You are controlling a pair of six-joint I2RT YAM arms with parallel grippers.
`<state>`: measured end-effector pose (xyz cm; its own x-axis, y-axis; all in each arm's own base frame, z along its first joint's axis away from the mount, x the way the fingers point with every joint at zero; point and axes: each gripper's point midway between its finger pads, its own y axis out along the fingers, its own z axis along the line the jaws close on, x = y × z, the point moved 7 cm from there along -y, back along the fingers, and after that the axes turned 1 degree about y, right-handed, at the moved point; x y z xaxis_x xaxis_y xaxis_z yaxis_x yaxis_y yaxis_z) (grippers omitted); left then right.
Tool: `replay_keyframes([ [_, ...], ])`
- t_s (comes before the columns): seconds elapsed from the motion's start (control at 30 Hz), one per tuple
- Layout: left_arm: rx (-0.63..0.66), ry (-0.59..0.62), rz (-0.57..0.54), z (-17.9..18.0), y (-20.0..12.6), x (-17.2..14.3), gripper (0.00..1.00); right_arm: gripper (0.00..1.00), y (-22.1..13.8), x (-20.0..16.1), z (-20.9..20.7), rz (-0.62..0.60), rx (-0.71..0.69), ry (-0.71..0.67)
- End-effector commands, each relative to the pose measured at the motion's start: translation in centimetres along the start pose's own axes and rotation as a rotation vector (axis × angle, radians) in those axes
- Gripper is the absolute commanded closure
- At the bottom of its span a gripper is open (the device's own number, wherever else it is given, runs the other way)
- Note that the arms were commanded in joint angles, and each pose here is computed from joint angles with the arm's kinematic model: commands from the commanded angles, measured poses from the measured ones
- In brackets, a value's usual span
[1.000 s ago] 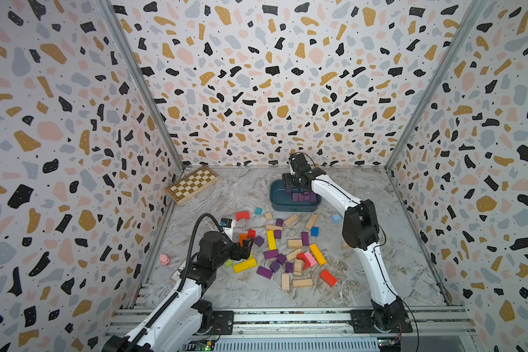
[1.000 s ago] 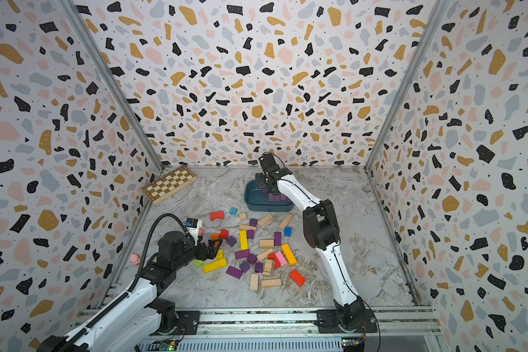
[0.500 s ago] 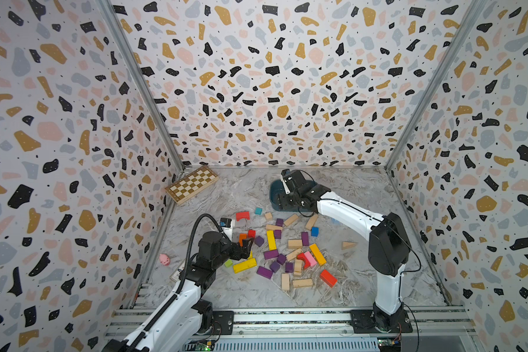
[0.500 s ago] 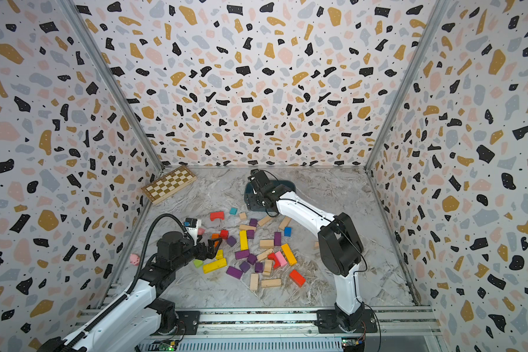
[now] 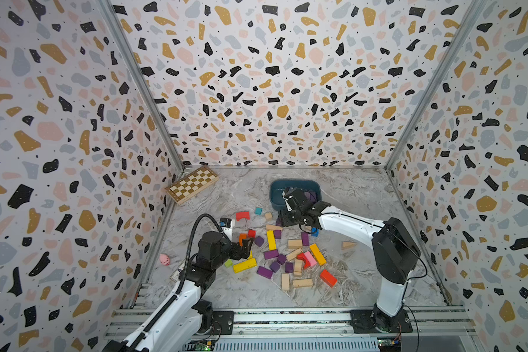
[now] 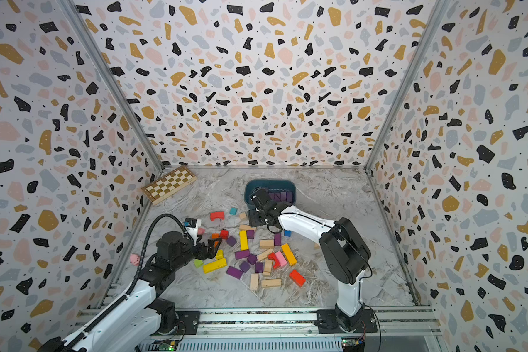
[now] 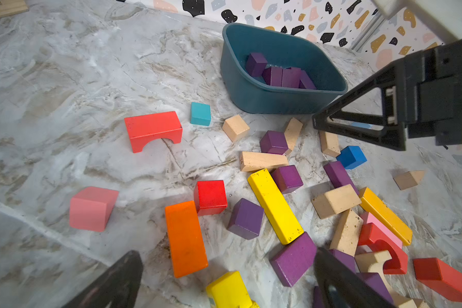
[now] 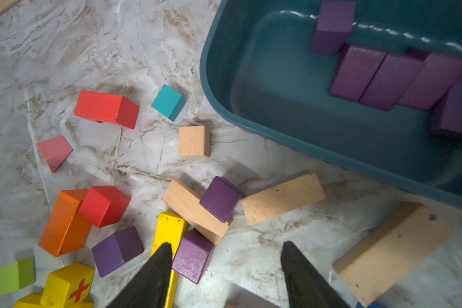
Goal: Pick purple bricks into the storage bin
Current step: Pick up the building block from the center of the board.
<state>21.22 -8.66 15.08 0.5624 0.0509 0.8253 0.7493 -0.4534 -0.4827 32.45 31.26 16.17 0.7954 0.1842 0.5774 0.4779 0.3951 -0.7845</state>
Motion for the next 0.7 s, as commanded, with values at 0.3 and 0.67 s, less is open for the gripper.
replay_keyframes([
  [0.3,-0.006,0.012,-0.043,-0.3,-0.2,1.1,0.01,0.37,2.7,0.0,1.4,0.029,0.065,0.029],
  [0.67,-0.007,0.012,-0.042,-0.3,-0.2,1.1,0.01,0.40,4.3,0.1,1.7,0.044,0.067,0.023],
])
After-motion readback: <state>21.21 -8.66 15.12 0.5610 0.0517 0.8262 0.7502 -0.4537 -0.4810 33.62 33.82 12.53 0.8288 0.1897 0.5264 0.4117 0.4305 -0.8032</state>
